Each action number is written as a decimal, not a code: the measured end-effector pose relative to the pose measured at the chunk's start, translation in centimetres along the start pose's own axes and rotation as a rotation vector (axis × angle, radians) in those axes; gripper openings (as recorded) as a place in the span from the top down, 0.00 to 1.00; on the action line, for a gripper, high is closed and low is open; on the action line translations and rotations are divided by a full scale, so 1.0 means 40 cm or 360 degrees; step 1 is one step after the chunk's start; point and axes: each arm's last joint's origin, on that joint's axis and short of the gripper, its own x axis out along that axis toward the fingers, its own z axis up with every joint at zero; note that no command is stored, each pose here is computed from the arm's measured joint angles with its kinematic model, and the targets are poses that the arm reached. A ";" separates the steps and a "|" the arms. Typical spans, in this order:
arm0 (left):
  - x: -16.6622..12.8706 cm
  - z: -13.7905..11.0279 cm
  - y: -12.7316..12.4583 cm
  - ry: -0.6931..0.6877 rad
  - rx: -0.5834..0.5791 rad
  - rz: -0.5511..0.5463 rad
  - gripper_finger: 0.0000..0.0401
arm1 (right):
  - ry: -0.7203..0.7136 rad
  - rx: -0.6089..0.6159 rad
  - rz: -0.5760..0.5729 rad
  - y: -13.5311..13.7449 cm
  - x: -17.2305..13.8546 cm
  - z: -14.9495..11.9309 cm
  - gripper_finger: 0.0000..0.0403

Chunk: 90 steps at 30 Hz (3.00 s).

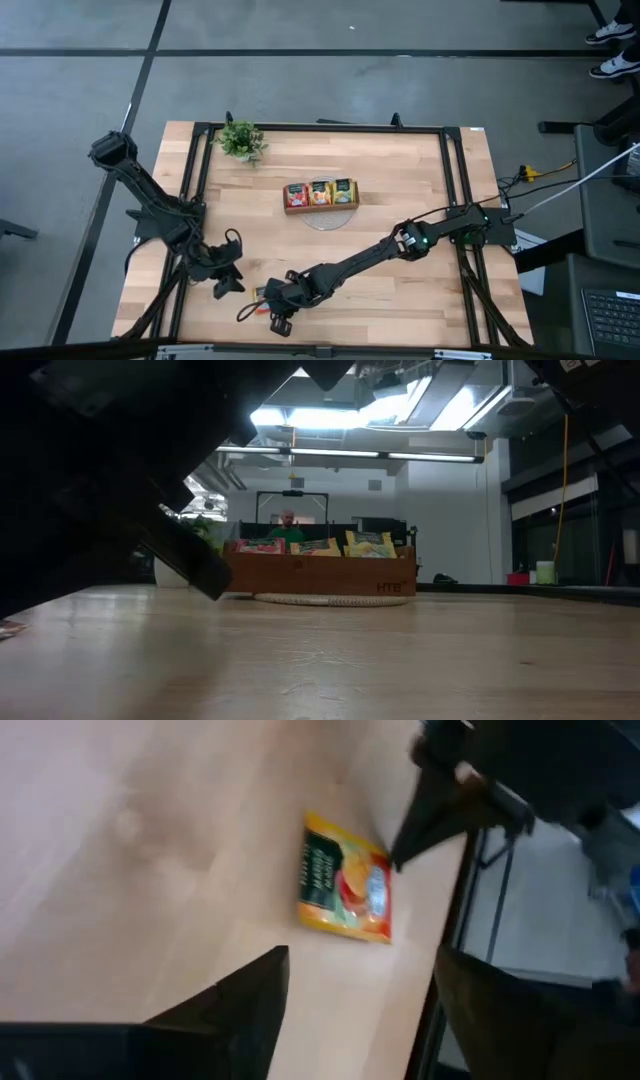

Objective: Pick & Place Tea
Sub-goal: Put the orange tea bag into the middle section of the wooden organizer

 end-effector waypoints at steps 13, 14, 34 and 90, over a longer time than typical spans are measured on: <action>0.032 0.010 0.049 0.0011 -0.0217 -0.0093 0.37 | -0.0026 -0.0001 0.0022 0.002 0.003 0.003 1.00; 0.035 0.008 0.049 0.0027 -0.0226 -0.0100 0.37 | -0.0027 -0.0001 0.0024 0.002 0.003 0.003 1.00; 0.149 -0.022 0.062 0.0184 -0.0331 -0.0101 0.37 | -0.0043 -0.0018 0.0034 0.002 0.003 0.006 1.00; 0.068 0.210 0.021 -0.0250 0.0041 -0.0231 0.99 | -0.0092 -0.0087 -0.0222 0.085 -0.445 0.114 0.81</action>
